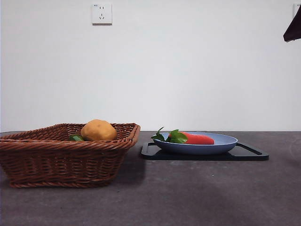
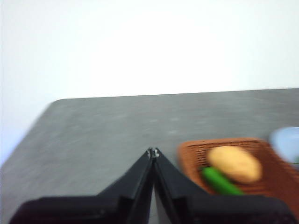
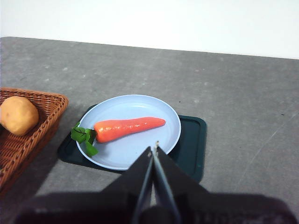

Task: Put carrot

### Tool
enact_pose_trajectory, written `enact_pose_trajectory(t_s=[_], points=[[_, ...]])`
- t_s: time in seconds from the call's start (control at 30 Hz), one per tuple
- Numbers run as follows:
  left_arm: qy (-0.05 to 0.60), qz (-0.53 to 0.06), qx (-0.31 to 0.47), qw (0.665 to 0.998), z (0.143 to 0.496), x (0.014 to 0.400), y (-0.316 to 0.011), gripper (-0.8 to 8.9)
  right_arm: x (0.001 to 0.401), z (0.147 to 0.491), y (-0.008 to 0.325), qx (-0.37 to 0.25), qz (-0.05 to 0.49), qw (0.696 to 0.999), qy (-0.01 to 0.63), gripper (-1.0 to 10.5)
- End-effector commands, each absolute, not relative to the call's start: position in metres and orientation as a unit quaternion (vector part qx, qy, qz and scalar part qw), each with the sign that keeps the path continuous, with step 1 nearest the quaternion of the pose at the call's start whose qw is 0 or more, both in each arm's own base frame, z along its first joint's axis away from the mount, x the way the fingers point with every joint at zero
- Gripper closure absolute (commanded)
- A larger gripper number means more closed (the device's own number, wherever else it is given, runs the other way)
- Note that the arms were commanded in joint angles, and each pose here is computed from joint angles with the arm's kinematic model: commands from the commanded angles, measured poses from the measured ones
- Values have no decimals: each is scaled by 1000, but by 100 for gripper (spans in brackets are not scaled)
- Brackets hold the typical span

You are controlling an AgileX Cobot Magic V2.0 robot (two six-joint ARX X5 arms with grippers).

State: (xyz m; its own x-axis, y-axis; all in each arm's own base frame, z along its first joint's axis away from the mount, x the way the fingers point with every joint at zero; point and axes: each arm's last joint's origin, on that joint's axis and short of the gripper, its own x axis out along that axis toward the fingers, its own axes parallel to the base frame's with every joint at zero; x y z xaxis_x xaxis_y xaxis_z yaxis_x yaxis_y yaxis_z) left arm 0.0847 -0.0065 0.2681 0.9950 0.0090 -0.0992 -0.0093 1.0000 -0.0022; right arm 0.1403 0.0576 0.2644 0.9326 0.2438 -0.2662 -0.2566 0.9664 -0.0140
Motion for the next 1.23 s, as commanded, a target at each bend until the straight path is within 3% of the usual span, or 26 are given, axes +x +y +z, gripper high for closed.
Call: enact_pose_trajectory(t_s=[0.03,0.23,0.57,1.23], points=[[51,47,-2,998,249,85,1,807,141,267,59,-20,127,984,126,943],[73,103,-40,991,209,86,10,807,141,267,59,-20,127,984,126,943],[98,92,-42,990,164,94,10,807,141,267,59,-20,127,984,126,943],[92,88,-52,990,151,94,10,807,141,267,59,-20,127,984,126,943]])
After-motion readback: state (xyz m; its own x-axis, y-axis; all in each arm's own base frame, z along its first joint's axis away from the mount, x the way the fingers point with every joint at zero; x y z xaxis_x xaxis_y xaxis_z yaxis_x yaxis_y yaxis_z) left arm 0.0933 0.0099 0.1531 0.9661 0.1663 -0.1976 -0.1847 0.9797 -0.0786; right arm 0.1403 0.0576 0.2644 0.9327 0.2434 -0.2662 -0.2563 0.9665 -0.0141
